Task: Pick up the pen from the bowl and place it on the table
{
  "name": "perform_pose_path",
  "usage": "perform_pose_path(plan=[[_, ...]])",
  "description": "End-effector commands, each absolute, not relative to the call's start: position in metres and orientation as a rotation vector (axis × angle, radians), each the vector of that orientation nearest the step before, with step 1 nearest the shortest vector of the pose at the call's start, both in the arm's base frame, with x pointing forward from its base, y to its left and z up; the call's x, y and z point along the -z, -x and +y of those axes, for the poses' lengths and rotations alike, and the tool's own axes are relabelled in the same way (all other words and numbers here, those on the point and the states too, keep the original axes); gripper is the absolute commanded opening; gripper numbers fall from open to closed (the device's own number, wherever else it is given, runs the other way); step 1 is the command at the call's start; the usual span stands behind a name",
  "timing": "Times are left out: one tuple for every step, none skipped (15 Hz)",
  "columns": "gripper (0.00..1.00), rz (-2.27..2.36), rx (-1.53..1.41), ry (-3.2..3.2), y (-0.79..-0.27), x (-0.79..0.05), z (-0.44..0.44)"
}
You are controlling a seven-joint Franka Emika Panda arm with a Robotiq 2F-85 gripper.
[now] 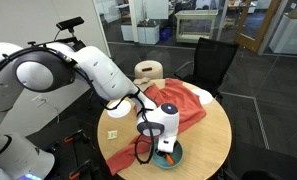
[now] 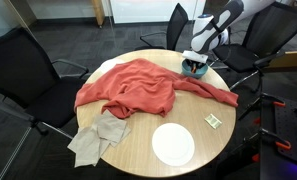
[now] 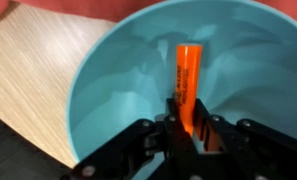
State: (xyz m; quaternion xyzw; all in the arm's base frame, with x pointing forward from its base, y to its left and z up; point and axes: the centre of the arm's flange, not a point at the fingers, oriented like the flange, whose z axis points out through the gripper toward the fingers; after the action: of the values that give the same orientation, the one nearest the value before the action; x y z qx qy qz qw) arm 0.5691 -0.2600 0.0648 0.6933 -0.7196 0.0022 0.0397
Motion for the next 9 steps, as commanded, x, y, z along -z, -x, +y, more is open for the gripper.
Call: perform_pose_path(plan=[[0.05, -2.256, -0.055, -2.119, -0.568, -0.112, -0.251], [0.05, -2.258, -0.070, -2.126, -0.569, -0.125, -0.250], [0.05, -2.260, -0.079, -2.139, -0.570, -0.138, -0.249], [0.05, -2.266, -0.091, -2.143, -0.570, -0.149, -0.247], [0.05, -2.259, -0.107, -2.163, -0.569, -0.161, -0.244], [0.05, -2.260, -0.123, -2.166, -0.568, -0.171, -0.241], [0.05, -2.252, -0.145, -2.184, -0.566, -0.182, -0.236], [0.05, -2.243, -0.173, -2.193, -0.563, -0.192, -0.229], [0.05, -2.236, -0.195, -2.207, -0.561, -0.201, -0.223]])
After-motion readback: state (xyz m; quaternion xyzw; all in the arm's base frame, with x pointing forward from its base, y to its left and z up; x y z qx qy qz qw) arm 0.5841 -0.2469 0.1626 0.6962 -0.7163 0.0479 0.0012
